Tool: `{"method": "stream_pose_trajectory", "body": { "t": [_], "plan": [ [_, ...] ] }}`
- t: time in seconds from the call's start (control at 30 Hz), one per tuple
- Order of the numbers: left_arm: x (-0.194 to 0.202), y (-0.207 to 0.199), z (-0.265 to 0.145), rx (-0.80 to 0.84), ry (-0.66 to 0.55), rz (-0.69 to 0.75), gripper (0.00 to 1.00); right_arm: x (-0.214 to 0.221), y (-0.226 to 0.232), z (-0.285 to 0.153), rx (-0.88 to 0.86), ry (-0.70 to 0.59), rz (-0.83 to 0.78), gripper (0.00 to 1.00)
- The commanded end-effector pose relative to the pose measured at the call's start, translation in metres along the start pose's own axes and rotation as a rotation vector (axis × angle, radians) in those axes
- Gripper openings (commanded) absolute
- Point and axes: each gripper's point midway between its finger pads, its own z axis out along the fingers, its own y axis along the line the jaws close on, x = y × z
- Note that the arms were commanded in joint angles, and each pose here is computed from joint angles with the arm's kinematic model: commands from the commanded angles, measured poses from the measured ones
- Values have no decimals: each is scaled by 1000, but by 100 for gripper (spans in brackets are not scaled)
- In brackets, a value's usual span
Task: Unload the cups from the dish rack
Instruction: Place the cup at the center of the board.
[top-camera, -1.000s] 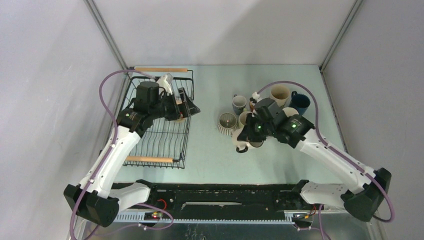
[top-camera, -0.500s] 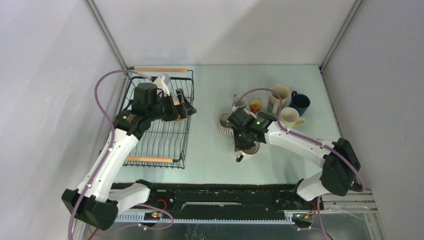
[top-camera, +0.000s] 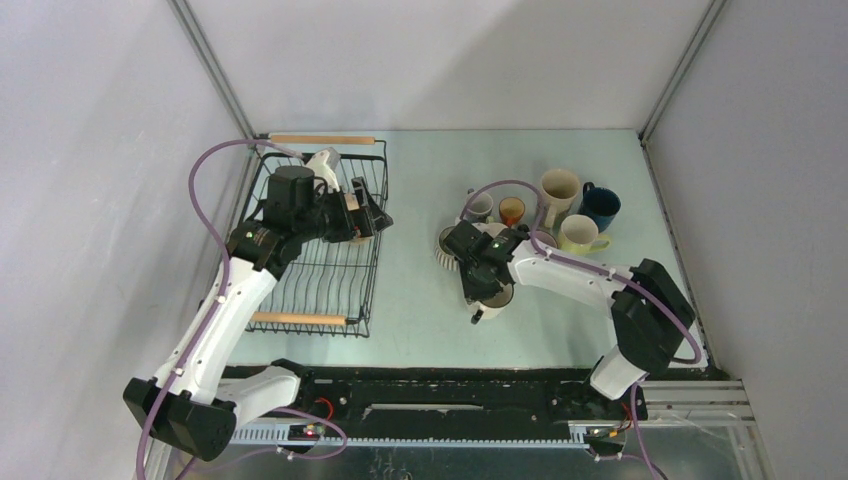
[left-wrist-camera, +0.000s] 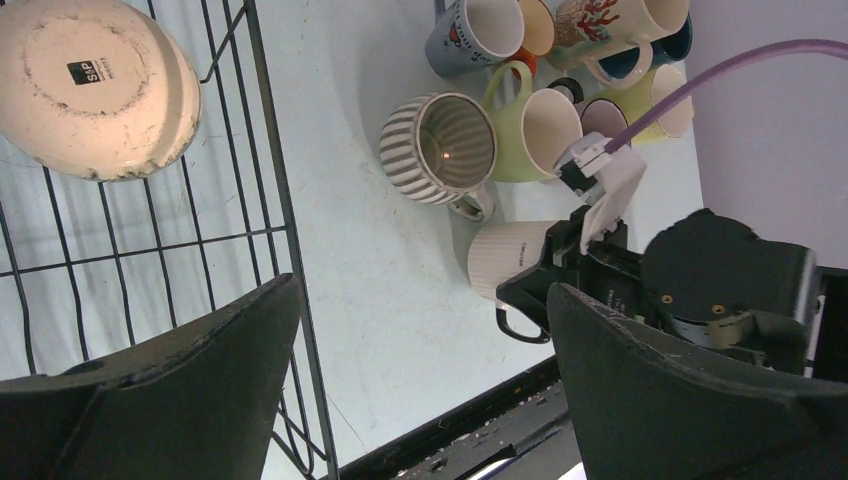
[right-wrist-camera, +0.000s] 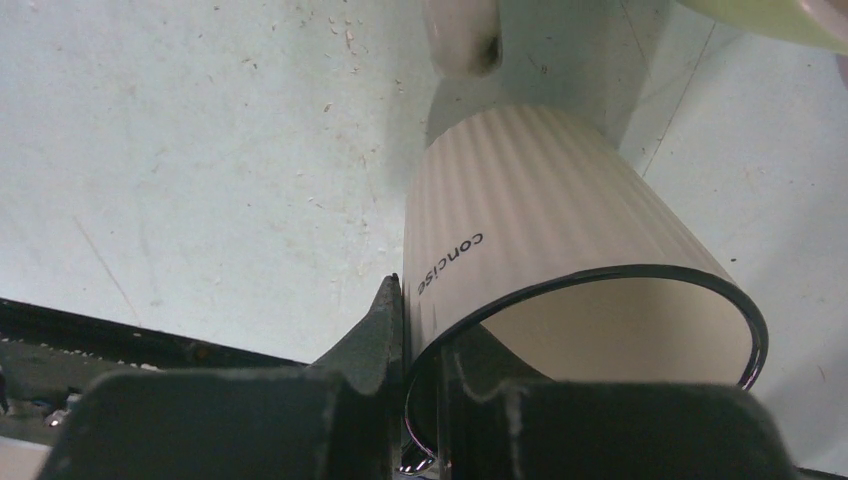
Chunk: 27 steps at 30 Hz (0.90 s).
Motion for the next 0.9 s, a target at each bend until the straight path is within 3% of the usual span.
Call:
{"method": "stream_pose_trajectory", "body": {
  "t": [0.0,0.2,0.6,0.87],
  "plan": [
    [-10,-6,-10,10,-47,37,100,-21,12,-1,-12,-74,-27,0],
    [-8,-3,-8,1,-42,39,100,-17,12,7,2,-53,-34,3],
    [-5,-2,-5,4,-32,37,100,-14,16,-5,-21,-55,-39,52],
    [-7,-2,-6,2,-39,35,100,-18,18,-32,-63,-91,-27,73]
  ]
}}
